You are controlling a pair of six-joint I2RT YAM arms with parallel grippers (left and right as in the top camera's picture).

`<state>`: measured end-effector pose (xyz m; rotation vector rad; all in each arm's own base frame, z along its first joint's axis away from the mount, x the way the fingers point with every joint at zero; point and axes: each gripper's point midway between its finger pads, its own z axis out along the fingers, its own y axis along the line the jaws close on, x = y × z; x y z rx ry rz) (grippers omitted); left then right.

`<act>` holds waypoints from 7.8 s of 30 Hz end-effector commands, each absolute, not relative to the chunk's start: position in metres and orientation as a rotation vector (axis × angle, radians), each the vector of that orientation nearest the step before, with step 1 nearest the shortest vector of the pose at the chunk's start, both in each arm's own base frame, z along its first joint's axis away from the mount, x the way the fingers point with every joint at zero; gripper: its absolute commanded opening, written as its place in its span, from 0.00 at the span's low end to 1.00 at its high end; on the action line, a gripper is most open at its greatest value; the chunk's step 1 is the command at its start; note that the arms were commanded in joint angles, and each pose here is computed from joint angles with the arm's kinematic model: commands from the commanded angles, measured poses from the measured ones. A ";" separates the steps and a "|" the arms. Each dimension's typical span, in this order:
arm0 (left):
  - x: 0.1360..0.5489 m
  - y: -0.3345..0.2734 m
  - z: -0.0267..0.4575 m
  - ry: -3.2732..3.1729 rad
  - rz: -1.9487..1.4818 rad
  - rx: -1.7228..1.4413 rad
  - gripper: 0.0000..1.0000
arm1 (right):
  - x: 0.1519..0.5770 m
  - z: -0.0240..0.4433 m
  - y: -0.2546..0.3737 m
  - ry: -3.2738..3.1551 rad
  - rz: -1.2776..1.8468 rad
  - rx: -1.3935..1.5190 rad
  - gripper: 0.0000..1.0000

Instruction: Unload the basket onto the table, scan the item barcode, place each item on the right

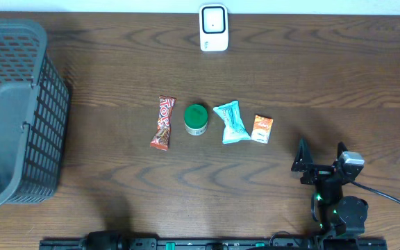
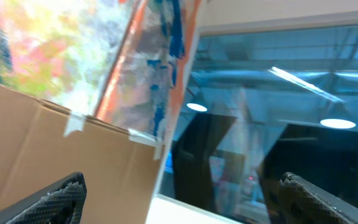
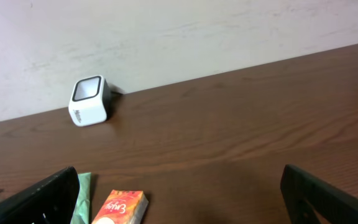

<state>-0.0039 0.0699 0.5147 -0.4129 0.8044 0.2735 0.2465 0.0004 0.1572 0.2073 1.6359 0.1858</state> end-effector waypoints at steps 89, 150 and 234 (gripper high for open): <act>0.226 0.022 0.115 1.910 -0.024 -0.187 0.98 | 0.246 0.157 0.000 1.635 0.189 0.216 0.99; 0.227 0.012 0.121 1.885 -0.051 -0.145 0.98 | 0.262 0.188 0.140 2.307 1.244 -0.055 0.61; 0.227 0.012 0.121 1.885 -0.051 -0.145 0.98 | 0.301 0.006 0.136 2.782 0.538 0.184 0.01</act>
